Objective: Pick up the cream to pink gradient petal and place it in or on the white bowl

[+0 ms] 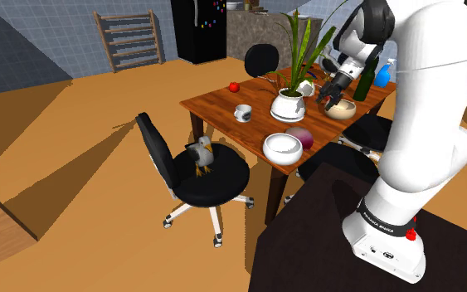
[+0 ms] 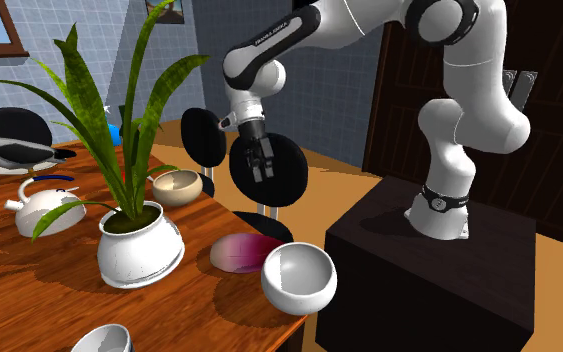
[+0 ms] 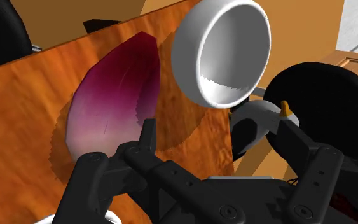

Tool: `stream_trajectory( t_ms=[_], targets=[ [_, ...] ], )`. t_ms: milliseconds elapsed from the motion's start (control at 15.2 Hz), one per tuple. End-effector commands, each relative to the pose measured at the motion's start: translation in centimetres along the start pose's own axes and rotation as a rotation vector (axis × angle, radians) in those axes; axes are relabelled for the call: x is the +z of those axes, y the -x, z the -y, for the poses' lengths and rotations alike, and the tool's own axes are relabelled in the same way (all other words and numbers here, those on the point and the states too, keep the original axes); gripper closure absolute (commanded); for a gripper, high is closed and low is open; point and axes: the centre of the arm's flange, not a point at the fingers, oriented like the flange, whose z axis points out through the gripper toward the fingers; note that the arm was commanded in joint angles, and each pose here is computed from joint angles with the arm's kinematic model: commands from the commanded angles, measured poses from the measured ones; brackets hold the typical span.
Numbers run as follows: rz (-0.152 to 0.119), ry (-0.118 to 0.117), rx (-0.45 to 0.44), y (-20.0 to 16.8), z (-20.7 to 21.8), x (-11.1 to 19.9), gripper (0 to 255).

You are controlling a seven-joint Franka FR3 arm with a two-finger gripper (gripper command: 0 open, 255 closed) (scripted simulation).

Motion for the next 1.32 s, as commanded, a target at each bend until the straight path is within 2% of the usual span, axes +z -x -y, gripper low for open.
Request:
stream_trajectory(
  t_ms=[0,462,990,1056,1254],
  targets=[
    [-0.016,-0.052,0.014,-0.8,-3.4,1.0,0],
    [-0.061,-0.210,0.069,-3.3,-13.7,4.8,0],
    [-0.112,-0.391,0.132,-5.7,-24.8,10.9,0],
    [-0.117,-0.408,0.138,-5.9,-25.8,11.6,0],
    [-0.117,-0.408,0.138,-6.1,-25.1,13.0,0]
  ],
)
